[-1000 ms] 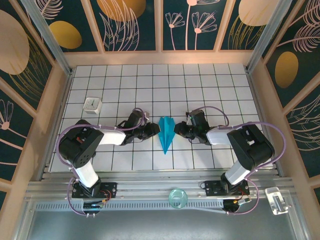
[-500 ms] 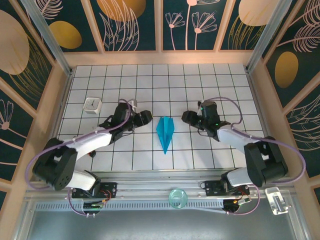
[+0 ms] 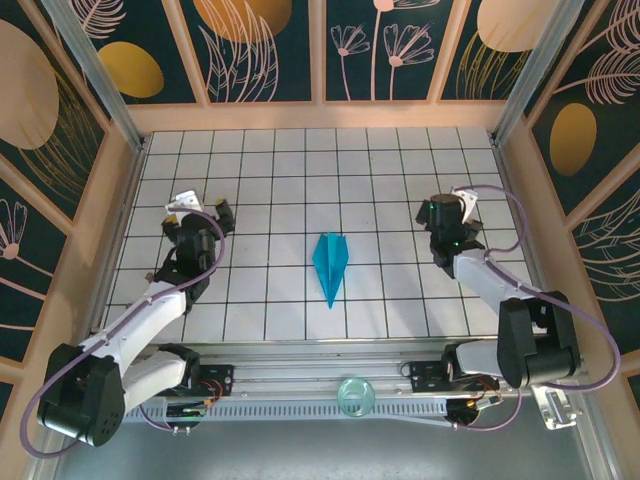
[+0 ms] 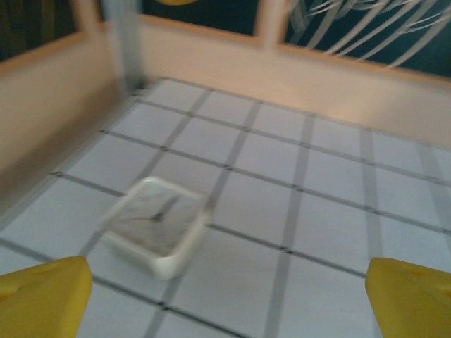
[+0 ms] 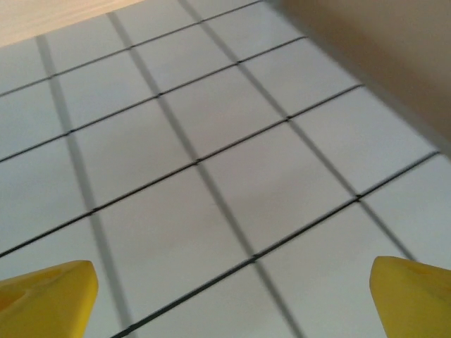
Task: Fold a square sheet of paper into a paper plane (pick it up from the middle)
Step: Reset both arms
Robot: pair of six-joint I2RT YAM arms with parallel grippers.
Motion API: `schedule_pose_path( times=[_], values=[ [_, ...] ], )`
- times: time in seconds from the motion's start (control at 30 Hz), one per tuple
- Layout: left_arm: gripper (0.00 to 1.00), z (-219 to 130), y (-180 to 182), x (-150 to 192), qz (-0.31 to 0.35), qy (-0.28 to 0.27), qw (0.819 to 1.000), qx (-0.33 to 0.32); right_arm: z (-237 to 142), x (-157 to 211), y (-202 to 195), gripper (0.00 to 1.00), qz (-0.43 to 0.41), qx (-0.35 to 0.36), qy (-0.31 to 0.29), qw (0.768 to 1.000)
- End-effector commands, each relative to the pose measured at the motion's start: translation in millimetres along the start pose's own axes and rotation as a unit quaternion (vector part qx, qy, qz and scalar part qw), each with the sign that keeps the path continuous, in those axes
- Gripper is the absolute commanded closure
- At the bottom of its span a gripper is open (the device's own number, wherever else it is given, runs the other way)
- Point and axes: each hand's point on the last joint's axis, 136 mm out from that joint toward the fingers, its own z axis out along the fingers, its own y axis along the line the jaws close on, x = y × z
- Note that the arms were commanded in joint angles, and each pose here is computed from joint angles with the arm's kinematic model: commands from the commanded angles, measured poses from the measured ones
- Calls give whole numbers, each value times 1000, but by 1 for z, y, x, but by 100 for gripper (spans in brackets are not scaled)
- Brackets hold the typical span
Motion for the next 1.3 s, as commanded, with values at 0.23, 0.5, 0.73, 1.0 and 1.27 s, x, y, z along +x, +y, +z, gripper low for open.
schedule_pose_path(
  times=[0.23, 0.5, 0.73, 1.0, 1.27],
  values=[
    [1, 34, 51, 36, 39, -41, 997, -50, 7, 2, -26, 2, -8, -51, -122, 991],
    [1, 48, 35, 16, 27, -88, 996, 17, -2, -19, -13, 4, 14, -136, -189, 972],
    [1, 49, 39, 31, 22, -102, 994, 40, -3, -6, -7, 4, 4, -170, -217, 961],
    [1, 46, 41, 28, 19, -115, 992, 40, 2, -6, -5, 1, -2, -158, -213, 964],
    [1, 32, 37, 27, 23, -137, 988, 66, 1, -6, -3, 1, -8, -154, -213, 965]
  ],
)
